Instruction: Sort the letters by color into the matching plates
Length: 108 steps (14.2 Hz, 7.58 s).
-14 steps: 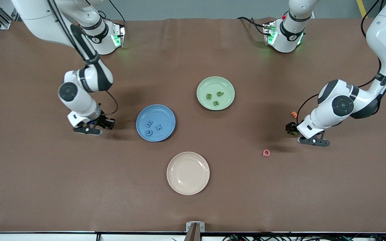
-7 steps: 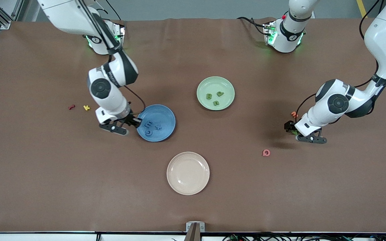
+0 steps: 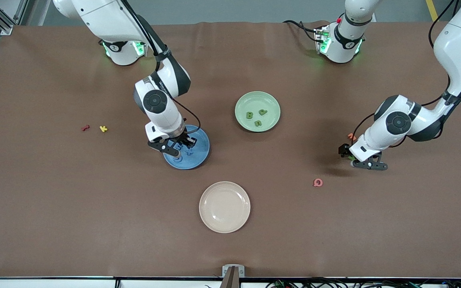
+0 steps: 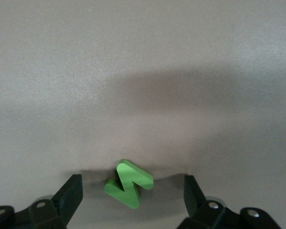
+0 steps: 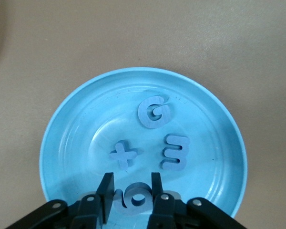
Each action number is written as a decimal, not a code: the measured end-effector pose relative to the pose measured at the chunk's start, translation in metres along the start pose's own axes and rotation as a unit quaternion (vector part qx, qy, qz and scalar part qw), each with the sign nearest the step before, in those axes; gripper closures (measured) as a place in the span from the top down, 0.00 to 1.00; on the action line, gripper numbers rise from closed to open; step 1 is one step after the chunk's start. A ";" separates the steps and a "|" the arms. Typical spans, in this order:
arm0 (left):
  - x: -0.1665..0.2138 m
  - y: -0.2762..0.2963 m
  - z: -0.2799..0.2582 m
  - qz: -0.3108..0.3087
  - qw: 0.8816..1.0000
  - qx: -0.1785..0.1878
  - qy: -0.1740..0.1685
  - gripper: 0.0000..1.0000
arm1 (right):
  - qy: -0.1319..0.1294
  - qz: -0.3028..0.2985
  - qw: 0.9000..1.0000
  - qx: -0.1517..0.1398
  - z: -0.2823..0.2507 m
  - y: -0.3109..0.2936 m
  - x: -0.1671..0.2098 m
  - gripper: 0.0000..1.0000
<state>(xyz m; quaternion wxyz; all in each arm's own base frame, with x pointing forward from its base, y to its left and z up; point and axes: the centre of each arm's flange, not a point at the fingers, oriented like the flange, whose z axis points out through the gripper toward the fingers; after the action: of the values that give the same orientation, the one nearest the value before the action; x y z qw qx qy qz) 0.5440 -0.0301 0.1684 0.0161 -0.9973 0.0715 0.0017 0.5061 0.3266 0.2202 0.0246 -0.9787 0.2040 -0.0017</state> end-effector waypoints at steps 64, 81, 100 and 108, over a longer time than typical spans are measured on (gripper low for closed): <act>-0.147 0.438 -0.073 -0.149 0.989 -0.020 -0.017 1.00 | -0.098 -0.135 0.984 -0.067 -0.376 0.278 0.201 1.00; -0.019 0.228 -0.159 -0.092 0.991 -0.087 -0.053 0.99 | -0.077 -0.138 0.987 -0.039 -0.451 0.298 0.134 1.00; 0.012 -0.045 -0.347 -0.126 0.989 -0.078 0.027 1.00 | -0.030 -0.187 0.982 -0.019 -0.460 0.297 0.139 1.00; 0.012 -0.071 -0.463 -0.117 0.987 -0.057 0.089 1.00 | -0.032 -0.201 0.979 -0.020 -0.459 0.296 0.138 1.00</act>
<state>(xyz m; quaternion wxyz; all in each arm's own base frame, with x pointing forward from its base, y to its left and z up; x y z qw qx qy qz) 0.5669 0.0229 0.6335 -0.0470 -0.9943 -0.0453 -0.0846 0.5084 -0.0213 0.6636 0.0109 -0.9995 0.0022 0.0289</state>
